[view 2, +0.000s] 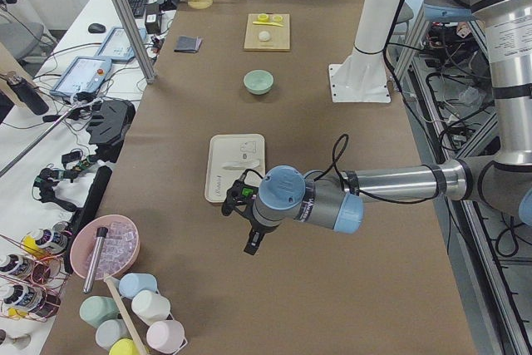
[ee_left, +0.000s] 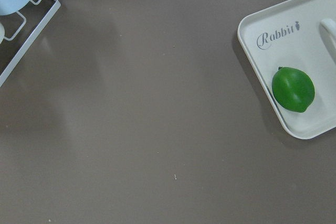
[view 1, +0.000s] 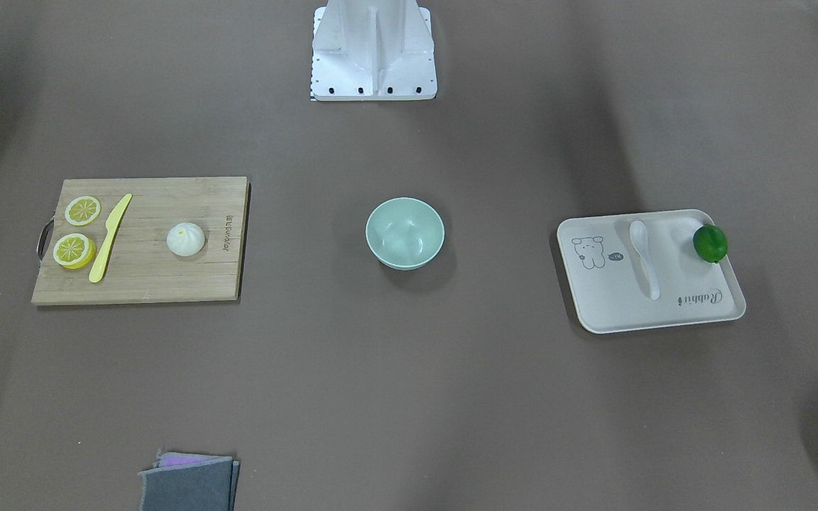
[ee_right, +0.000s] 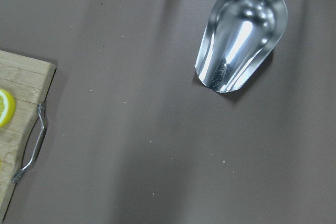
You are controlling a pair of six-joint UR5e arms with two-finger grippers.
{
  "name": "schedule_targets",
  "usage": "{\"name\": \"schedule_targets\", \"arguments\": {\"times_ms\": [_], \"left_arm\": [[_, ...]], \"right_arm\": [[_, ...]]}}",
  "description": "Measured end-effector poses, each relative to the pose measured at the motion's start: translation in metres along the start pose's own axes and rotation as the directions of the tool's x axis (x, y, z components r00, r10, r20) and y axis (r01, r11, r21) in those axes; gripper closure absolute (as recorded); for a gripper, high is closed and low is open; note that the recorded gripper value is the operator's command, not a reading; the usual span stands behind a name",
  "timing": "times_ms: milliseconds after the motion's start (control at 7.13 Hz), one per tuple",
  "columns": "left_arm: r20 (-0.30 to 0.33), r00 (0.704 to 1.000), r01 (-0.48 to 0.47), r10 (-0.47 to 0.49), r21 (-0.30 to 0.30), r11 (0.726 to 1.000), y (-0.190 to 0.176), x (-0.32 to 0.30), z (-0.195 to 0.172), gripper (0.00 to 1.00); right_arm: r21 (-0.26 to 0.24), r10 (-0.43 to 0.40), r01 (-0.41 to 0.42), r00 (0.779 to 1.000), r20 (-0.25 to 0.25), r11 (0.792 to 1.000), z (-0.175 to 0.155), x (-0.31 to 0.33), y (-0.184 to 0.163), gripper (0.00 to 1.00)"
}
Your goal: Put spoon and bun in bowl
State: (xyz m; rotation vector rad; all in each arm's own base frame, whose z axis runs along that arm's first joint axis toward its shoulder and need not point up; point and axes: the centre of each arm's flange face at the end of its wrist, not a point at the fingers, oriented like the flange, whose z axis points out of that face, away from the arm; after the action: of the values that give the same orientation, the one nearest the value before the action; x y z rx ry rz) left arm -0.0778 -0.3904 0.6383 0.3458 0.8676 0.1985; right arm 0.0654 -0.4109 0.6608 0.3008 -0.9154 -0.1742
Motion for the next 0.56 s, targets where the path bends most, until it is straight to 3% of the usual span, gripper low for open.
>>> {"name": "schedule_targets", "arguments": {"times_ms": [280, 561], "left_arm": [[-0.014, 0.99, 0.141, -0.14, 0.025, 0.99, -0.064, 0.027, 0.0, 0.02], [-0.021, 0.975, 0.219, -0.219, 0.009, 0.976, -0.138, 0.086, 0.027, 0.02]], "right_arm": [[0.02, 0.023, -0.024, 0.997, 0.068, 1.0, 0.002, -0.021, -0.016, 0.0], [0.038, 0.077, -0.082, 0.992, 0.103, 0.996, 0.012, -0.072, -0.069, 0.0]]}}
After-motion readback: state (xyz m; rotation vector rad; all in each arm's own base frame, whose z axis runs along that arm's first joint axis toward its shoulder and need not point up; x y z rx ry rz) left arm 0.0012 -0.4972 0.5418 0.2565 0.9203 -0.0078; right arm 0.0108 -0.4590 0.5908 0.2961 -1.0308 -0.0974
